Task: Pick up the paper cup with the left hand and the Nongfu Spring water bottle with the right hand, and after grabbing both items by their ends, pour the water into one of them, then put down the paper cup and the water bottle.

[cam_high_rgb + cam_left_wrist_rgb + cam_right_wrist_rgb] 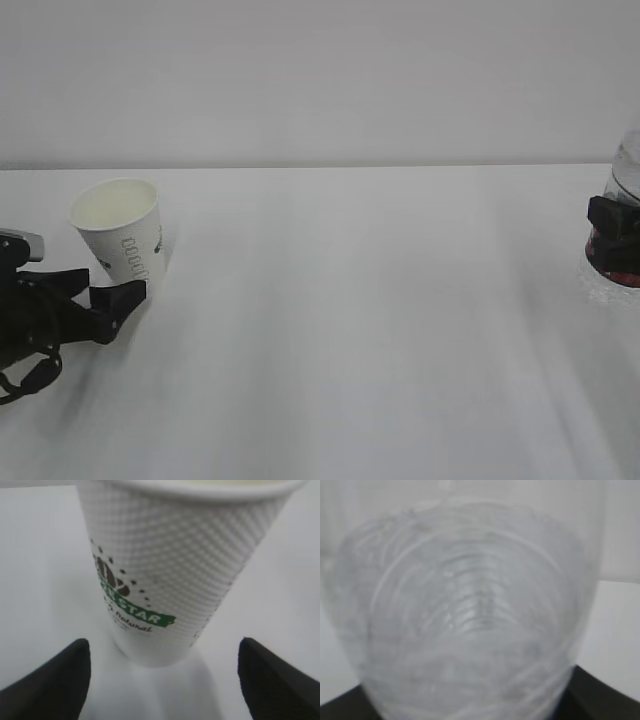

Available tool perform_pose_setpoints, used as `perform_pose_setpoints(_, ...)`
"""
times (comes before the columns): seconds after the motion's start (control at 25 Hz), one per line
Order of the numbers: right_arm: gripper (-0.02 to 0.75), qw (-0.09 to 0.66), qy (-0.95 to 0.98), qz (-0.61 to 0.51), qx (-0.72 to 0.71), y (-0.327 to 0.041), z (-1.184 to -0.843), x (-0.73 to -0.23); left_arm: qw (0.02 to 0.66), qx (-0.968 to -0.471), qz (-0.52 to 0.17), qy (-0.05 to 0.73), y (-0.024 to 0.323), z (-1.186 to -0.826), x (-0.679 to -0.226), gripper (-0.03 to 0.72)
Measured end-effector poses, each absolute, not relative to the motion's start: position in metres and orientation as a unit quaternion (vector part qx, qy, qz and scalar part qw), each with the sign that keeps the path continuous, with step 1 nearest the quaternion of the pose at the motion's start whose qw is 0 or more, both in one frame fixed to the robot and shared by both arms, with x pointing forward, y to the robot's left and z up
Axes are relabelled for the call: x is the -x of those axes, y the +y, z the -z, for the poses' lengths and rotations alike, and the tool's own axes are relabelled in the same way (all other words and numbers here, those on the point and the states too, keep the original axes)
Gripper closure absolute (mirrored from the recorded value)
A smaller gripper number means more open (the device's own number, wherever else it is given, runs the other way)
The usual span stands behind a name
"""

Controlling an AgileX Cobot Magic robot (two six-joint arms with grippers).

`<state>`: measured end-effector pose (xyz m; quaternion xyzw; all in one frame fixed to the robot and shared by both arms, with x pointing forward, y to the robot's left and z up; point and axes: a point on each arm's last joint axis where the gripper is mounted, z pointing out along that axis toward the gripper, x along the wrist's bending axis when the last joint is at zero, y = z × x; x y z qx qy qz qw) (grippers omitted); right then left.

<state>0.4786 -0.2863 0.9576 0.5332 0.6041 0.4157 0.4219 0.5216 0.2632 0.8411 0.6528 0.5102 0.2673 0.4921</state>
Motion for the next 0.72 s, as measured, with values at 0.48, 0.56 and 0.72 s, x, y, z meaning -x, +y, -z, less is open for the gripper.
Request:
perform_pose_setpoints(0.48,0.293,0.422,0.604,-0.416,-0.533,-0.286,-0.958,-0.479,0.494,-0.653,-0.268,0.507,0.262,-0.828,-0.539,-0.005)
perform_pose_setpoints(0.56,0.293,0.422,0.604,-0.416,-0.533,-0.286,-0.958,-0.479,0.497,-0.656,-0.266,0.502,0.261,-0.827,-0.541,-0.005)
perform_pose_setpoints(0.72,0.293,0.422,0.604,-0.416,-0.533,-0.286,-0.958,-0.479,0.503,-0.660,-0.265,0.490,0.259,-0.824,-0.549,-0.005)
